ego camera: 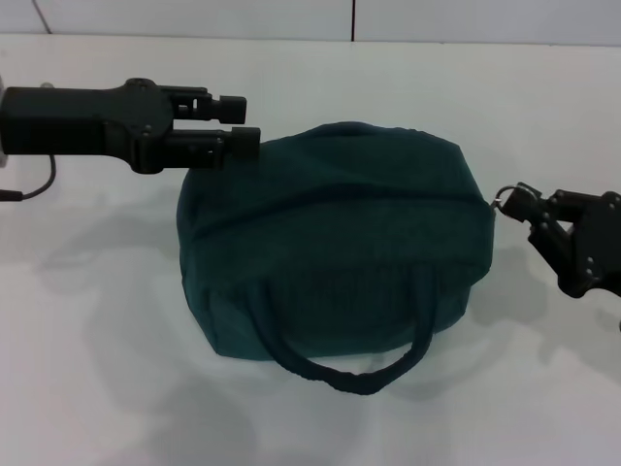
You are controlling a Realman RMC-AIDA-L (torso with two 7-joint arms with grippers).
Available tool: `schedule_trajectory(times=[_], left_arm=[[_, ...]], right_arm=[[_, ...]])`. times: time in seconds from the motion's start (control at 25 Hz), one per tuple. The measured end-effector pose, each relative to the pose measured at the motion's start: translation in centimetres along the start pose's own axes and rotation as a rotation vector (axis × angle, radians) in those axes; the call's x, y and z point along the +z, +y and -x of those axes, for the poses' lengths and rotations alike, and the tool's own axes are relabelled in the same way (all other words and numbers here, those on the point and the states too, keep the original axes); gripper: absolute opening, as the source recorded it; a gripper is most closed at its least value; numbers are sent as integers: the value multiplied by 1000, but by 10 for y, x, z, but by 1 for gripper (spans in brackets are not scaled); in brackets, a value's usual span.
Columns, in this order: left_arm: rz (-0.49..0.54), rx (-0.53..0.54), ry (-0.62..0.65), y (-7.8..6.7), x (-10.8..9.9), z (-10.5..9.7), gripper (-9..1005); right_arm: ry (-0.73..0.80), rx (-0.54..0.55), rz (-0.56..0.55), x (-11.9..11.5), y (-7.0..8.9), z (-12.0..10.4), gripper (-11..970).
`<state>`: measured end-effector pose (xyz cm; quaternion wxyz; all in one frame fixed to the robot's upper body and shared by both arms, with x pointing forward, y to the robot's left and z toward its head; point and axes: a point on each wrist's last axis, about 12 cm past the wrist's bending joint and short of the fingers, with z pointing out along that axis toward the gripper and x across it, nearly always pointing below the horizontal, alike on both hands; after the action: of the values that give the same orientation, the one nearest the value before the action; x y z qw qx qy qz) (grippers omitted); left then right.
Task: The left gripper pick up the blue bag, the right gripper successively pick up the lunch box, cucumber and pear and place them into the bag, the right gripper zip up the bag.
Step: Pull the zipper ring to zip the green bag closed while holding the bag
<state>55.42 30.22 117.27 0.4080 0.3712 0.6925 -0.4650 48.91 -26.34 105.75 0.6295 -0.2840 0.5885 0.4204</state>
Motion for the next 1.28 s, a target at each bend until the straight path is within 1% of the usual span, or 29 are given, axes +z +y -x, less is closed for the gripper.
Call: schedule_trajectory(times=[0.12, 0.2, 0.32, 0.44, 0.64, 1.04, 1.28], left_arm=[[-2, -7, 7, 1, 2, -1, 587], [-12, -14, 10, 3, 6, -1, 587], [-22, -21, 9, 4, 10, -1, 588], [-19, -21, 11, 5, 11, -1, 588], [-18, -19, 10, 6, 12, 0, 588], [-6, -15, 8, 7, 12, -1, 589], [-7, -7, 8, 7, 13, 0, 589]], right_arm=[[34, 0, -44, -1, -5, -4, 41], [94, -1, -102, 2, -12, -11, 41], [158, -4, -143, 9, -18, -19, 43], [206, -11, -141, 18, -19, -25, 44], [257, -25, -130, 25, -20, -30, 46], [286, -18, -121, 30, -20, -33, 50], [294, 4, -141, 30, -23, -33, 52]])
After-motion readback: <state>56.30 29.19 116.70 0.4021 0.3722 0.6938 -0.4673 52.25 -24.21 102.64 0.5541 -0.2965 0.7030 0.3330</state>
